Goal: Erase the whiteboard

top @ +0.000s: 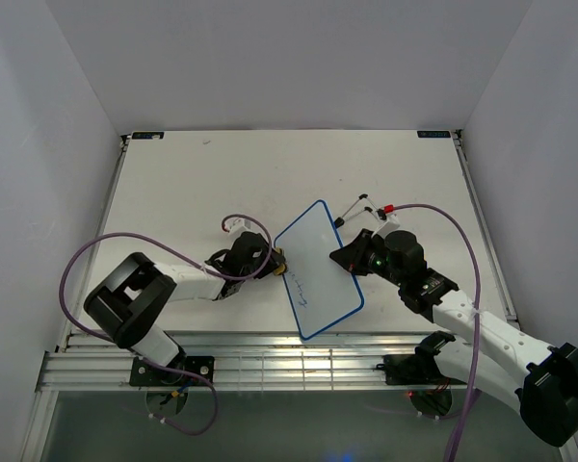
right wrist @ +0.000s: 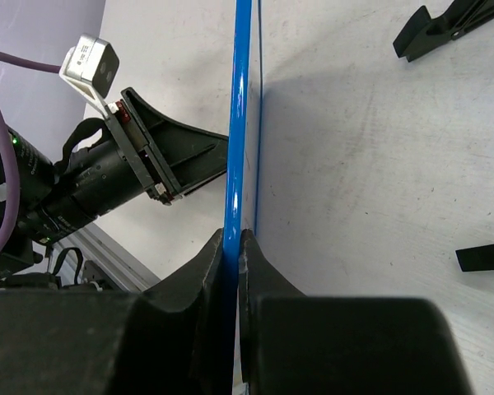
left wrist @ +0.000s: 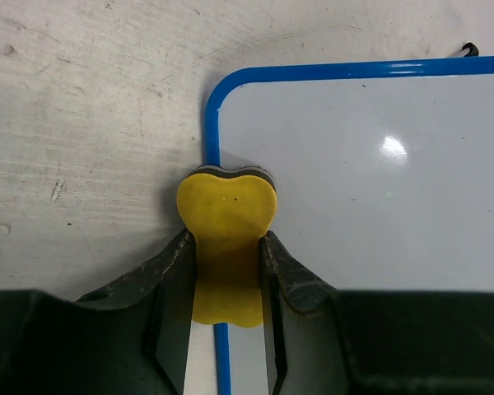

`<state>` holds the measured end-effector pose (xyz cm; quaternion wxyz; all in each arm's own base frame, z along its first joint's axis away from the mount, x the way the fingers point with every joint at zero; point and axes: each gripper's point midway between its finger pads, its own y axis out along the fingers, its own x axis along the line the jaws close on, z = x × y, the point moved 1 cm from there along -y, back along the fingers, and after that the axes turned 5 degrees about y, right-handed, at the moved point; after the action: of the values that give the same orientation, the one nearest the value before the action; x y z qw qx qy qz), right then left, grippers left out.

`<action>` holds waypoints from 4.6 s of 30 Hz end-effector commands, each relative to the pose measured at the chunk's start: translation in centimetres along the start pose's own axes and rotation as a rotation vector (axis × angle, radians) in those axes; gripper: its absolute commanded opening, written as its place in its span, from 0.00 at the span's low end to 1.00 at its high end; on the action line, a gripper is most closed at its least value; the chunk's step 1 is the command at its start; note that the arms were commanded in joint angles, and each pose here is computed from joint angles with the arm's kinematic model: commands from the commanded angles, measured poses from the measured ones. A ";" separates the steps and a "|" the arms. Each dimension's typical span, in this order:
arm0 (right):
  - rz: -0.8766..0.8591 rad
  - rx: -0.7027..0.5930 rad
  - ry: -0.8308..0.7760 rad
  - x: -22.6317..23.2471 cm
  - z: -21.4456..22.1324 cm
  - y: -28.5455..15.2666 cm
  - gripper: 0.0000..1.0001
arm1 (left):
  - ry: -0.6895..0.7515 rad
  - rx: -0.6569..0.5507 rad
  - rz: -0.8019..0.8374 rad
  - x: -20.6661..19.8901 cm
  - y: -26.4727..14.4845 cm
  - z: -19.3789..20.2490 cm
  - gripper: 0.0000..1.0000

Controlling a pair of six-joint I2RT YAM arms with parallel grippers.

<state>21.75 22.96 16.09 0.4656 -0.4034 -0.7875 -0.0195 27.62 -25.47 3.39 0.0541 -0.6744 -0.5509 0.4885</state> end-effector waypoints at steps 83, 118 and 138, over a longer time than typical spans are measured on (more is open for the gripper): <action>-0.430 -0.145 0.112 9.5 -3.8 -4.8 0.08 | 0.340 0.025 0.513 -6.4 -3.0 4.5 0.00; -0.552 -0.233 0.161 13.1 -7.1 -8.4 0.08 | 0.394 -0.191 -0.045 -5.7 -10.2 -5.1 0.00; -0.668 -0.198 0.164 15.6 -7.2 -10.1 0.08 | 0.417 -0.136 0.054 -7.9 -9.2 -5.7 0.00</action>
<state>19.69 22.16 23.93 0.5084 -0.3199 -0.7807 -0.1725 27.03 -23.74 17.47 0.0984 -0.7578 -0.5795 0.2831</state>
